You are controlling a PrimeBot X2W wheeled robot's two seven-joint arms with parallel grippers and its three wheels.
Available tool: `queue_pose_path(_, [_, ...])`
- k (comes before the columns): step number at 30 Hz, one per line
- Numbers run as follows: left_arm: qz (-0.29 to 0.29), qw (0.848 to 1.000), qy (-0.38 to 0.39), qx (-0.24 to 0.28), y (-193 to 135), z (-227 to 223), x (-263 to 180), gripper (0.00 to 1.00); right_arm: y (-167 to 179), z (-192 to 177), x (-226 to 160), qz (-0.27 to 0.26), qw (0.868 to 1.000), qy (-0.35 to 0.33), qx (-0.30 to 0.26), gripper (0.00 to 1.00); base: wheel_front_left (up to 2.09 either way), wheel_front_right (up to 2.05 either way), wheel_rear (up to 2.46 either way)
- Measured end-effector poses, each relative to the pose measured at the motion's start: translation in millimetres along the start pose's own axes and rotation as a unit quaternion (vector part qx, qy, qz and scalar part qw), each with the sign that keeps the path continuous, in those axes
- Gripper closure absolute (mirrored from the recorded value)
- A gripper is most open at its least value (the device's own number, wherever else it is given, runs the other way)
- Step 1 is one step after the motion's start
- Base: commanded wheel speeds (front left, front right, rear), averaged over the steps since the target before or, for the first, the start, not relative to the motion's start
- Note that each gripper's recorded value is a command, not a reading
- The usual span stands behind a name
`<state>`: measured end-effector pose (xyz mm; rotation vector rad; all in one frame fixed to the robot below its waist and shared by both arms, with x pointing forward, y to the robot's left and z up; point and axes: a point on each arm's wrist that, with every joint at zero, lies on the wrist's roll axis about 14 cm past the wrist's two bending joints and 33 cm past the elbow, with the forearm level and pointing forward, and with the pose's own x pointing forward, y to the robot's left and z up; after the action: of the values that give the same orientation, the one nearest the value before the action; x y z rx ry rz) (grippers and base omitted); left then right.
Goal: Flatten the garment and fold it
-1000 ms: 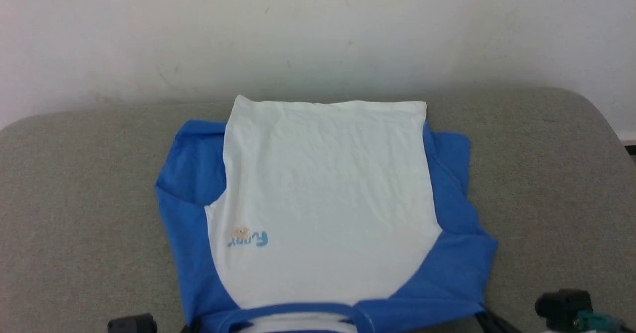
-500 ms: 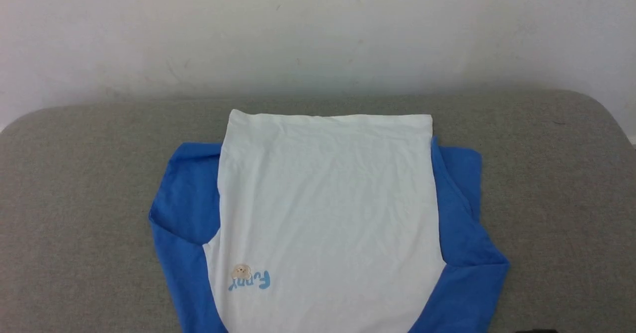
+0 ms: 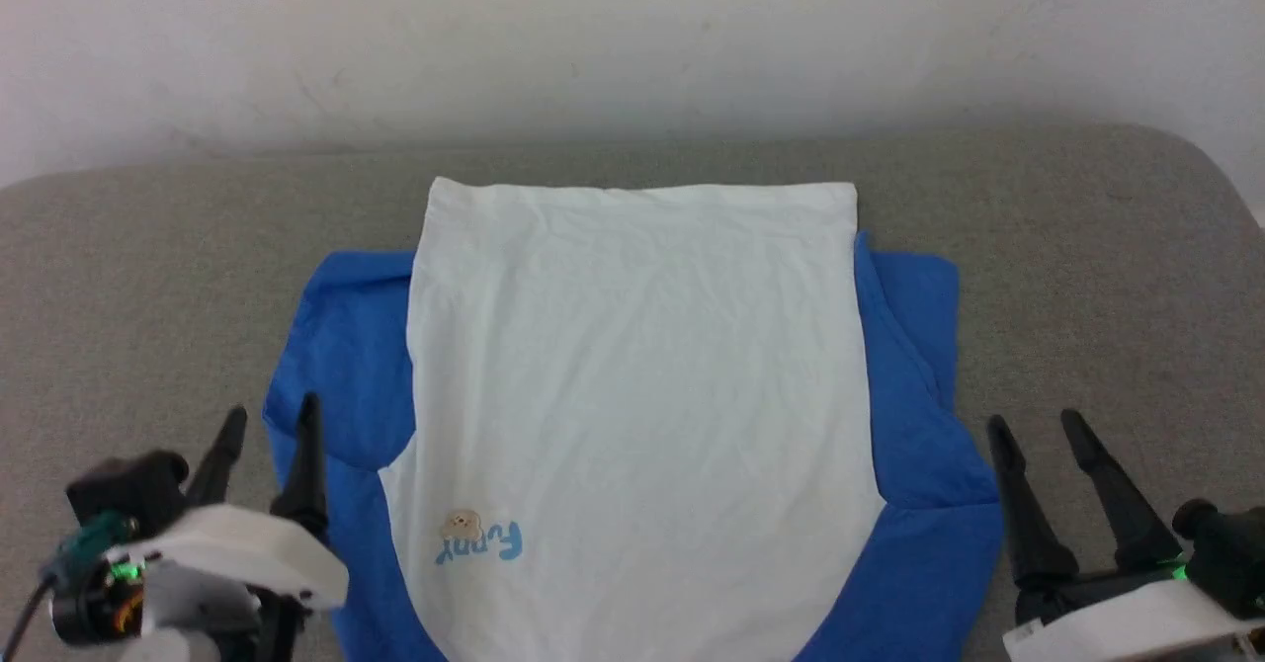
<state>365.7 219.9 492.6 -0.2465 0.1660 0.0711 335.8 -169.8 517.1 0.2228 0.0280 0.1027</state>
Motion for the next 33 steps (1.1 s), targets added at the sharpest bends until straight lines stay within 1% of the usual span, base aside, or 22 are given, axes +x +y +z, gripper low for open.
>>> queue_pose_path(2, [-0.007,1.000,-0.023,0.019,-2.5,19.5,21.7,0.00,-2.1,9.6,10.3,-0.002,1.000,-0.016,-0.005,0.00,0.00,0.00,0.00])
queue_pose_path(4, [-0.007,0.999,-0.039,0.028,-2.8,36.0,45.0,0.00,-3.8,15.3,19.2,-0.003,1.000,-0.025,-0.012,0.00,0.00,0.00,0.00])
queue_pose_path(6, [-0.010,0.998,-0.043,0.041,-3.4,47.4,68.6,0.00,-4.7,18.4,27.1,-0.003,0.999,-0.030,-0.014,0.00,0.00,0.00,0.00])
queue_pose_path(9, [-0.022,0.998,-0.025,0.056,-6.8,54.2,105.0,0.00,-6.9,16.5,36.8,-0.005,0.999,-0.026,-0.018,0.00,0.00,0.00,0.00])
queue_pose_path(11, [-0.029,0.998,0.006,0.064,-6.8,50.5,127.7,0.00,-8.0,12.9,41.9,-0.005,1.000,-0.021,-0.018,0.00,0.00,0.00,0.00])
queue_pose_path(13, [-0.036,0.996,0.052,0.069,-5.3,38.3,147.2,0.00,-10.8,8.6,45.8,-0.009,1.000,-0.015,-0.018,0.00,0.00,0.00,0.00])
queue_pose_path(16, [-0.044,0.989,0.124,0.069,-6.1,14.3,168.5,0.00,-16.8,1.4,48.8,-0.017,1.000,-0.006,-0.017,0.00,0.00,0.00,0.00])
queue_pose_path(19, [-0.050,0.976,0.200,0.070,-7.4,-13.1,182.3,0.00,-23.6,-4.8,49.8,-0.027,1.000,0.002,-0.015,0.00,0.00,0.00,0.00])
queue_pose_path(22, [-0.044,0.957,0.276,0.079,-1.6,-41.7,188.8,0.00,-31.4,-8.8,50.3,-0.038,0.999,0.007,-0.017,0.00,0.00,0.00,0.00])
queue_pose_path(25, [-0.028,0.935,0.342,0.093,8.8,-67.7,190.4,0.00,-37.5,-13.4,50.0,-0.046,0.999,0.014,-0.018,0.00,0.00,0.00,0.00])
queue_pose_path(29, [-0.020,0.912,0.388,0.129,14.2,-80.3,197.5,0.00,-45.5,-18.8,47.4,-0.059,0.998,0.022,-0.019,0.00,0.00,0.00,0.00])
queue_pose_path(30, [-0.019,0.907,0.398,0.139,14.8,-82.7,198.8,0.17,-47.3,-20.3,46.7,-0.062,0.998,0.025,-0.019,0.00,0.00,0.00,0.00])
queue_pose_path(31, [-0.019,0.903,0.404,0.147,14.6,-84.2,200.5,0.57,-48.8,-21.7,46.2,-0.064,0.997,0.027,-0.019,0.00,0.00,0.00,0.00])
queue_pose_path(32, [-0.019,0.899,0.409,0.153,14.4,-85.9,201.8,0.91,-50.1,-22.9,45.6,-0.067,0.997,0.030,-0.020,0.00,0.00,0.00,0.00])
queue_pose_path(33, [-0.020,0.898,0.411,0.154,13.3,-87.3,203.3,1.00,-50.9,-24.1,45.3,-0.068,0.997,0.032,-0.019,0.00,0.00,0.00,0.00])
